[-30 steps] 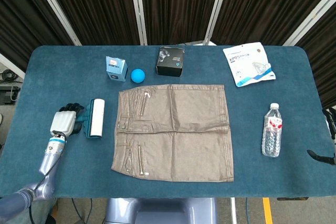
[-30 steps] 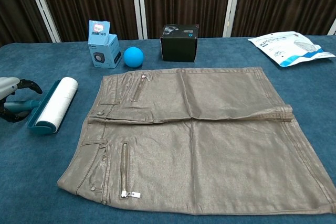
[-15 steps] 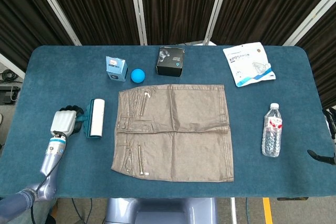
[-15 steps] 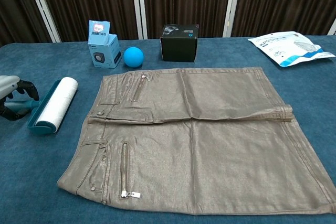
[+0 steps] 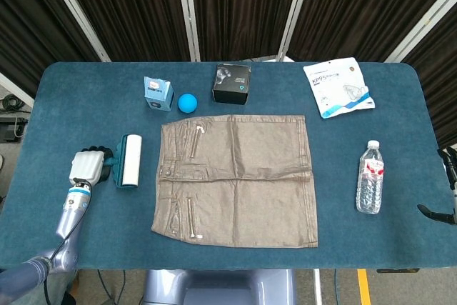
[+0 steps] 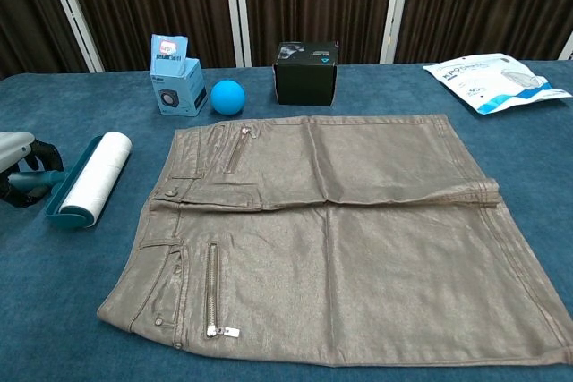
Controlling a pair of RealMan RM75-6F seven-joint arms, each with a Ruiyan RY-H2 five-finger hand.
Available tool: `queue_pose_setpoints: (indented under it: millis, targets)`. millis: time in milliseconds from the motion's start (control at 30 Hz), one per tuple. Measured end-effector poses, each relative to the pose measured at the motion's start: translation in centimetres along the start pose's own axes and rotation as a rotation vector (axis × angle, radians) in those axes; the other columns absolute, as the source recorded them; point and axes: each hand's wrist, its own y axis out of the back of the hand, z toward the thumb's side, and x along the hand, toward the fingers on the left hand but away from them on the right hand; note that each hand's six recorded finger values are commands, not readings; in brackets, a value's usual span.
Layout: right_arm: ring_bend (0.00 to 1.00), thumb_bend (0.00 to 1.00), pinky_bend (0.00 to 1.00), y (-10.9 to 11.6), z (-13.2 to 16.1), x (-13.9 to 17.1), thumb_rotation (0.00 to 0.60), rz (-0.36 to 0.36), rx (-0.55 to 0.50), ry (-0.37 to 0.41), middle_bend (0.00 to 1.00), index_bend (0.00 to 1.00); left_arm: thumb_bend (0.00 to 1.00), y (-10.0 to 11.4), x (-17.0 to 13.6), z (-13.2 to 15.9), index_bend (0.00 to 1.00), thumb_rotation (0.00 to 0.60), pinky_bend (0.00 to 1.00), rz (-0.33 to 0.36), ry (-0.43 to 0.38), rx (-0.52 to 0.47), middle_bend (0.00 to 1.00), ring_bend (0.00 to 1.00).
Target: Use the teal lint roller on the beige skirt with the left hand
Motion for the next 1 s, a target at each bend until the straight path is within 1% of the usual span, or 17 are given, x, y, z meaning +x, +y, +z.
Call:
queue_pose_setpoints:
  millis: [67,267,367,600,767,833,1000]
  targets:
    - [0.0,0.0,0.0,-0.1,0.0,0.0,0.6,0.002,0.002,0.001,0.0,0.0,0.69,0.2,0.0,0.0,0.65,0.6,0.37,0.008,0.0,0.003,0.41,0.33]
    - [0.0,0.0,0.0,-0.1,0.0,-0.1,0.6,0.004,0.002,0.0,0.0,0.0,0.8,1.1,0.1,0.1,0.66,0.6,0.39,0.02,-0.026,0.03,0.42,0.34]
    - [0.0,0.0,0.0,-0.2,0.0,-0.1,0.6,0.007,0.001,-0.001,0.0,0.0,0.82,2.0,0.1,0.4,0.67,0.6,0.4,0.027,-0.054,0.059,0.42,0.35]
    - [0.0,0.0,0.0,-0.4,0.0,-0.2,0.6,0.017,-0.003,-0.005,0.0,0.0,0.82,5.2,0.4,1.8,0.67,0.6,0.41,0.045,-0.121,0.147,0.43,0.36]
    - [0.0,0.0,0.0,-0.3,-0.5,-0.4,0.6,0.016,-0.008,-0.023,0.0,0.0,0.82,7.5,0.9,4.3,0.67,0.6,0.41,0.036,-0.191,0.223,0.43,0.36]
    - [0.0,0.0,0.0,-0.3,-0.7,-0.5,0.6,0.016,-0.01,-0.031,0.0,0.0,0.82,8.1,1.3,5.3,0.68,0.6,0.41,0.023,-0.218,0.253,0.43,0.36]
    - [0.0,0.0,0.0,-0.1,-1.1,-0.7,0.6,0.009,-0.011,-0.047,0.0,0.0,0.83,9.7,2.4,8.8,0.68,0.6,0.42,-0.001,-0.297,0.338,0.44,0.37]
